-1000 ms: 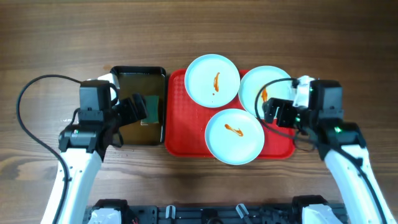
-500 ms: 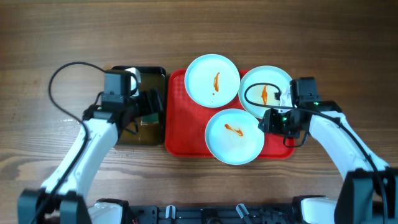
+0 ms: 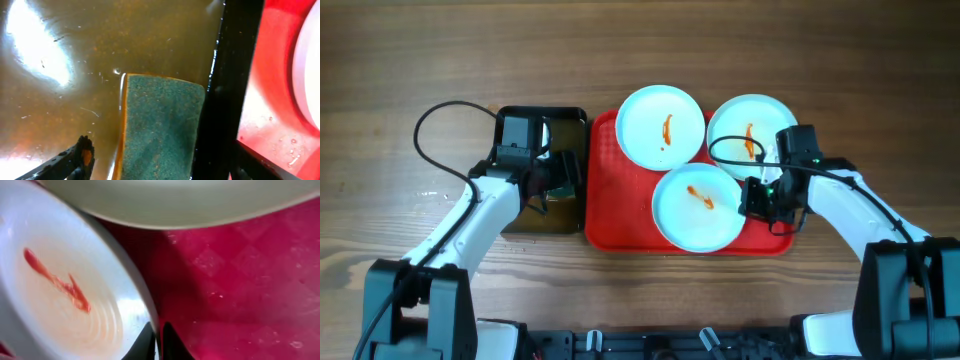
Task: Clean dirty plates on tray and stack at the side
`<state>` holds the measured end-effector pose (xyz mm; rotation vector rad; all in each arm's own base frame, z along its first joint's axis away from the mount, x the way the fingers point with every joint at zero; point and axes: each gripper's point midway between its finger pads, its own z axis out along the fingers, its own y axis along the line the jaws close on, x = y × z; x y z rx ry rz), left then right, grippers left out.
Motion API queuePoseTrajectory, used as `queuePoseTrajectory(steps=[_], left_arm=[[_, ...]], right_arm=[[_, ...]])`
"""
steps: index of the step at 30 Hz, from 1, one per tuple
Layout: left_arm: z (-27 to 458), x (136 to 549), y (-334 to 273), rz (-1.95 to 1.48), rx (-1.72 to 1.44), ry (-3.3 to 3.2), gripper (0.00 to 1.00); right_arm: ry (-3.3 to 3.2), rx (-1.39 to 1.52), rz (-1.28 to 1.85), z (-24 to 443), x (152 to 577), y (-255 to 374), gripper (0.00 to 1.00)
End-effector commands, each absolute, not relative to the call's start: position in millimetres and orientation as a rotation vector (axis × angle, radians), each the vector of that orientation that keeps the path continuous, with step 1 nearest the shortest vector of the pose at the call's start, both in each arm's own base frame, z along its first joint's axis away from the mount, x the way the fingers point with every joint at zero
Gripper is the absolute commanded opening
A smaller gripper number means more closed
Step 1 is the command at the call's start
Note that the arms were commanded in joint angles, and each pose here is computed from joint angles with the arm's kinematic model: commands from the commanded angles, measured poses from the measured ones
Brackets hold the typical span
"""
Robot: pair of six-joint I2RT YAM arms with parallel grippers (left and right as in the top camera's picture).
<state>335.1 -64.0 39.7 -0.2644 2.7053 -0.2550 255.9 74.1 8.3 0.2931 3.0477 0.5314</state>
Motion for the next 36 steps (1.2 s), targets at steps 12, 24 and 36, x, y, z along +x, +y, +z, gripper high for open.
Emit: queuePoseTrajectory(steps=[12, 24, 36], left_arm=[[14, 334, -61, -0.204, -0.277, 2.772, 0.05], [-2, 332, -60, -0.188, -0.283, 2.809, 0.15], [59, 348, -64, -0.255, -0.26, 2.624, 0.04]], right_arm=[[3.035, 0.278, 0.559, 11, 262, 95, 0.07], [3.036, 0.278, 0.56, 11, 261, 95, 0.07], [3.035, 0.278, 0.56, 11, 262, 95, 0.07]])
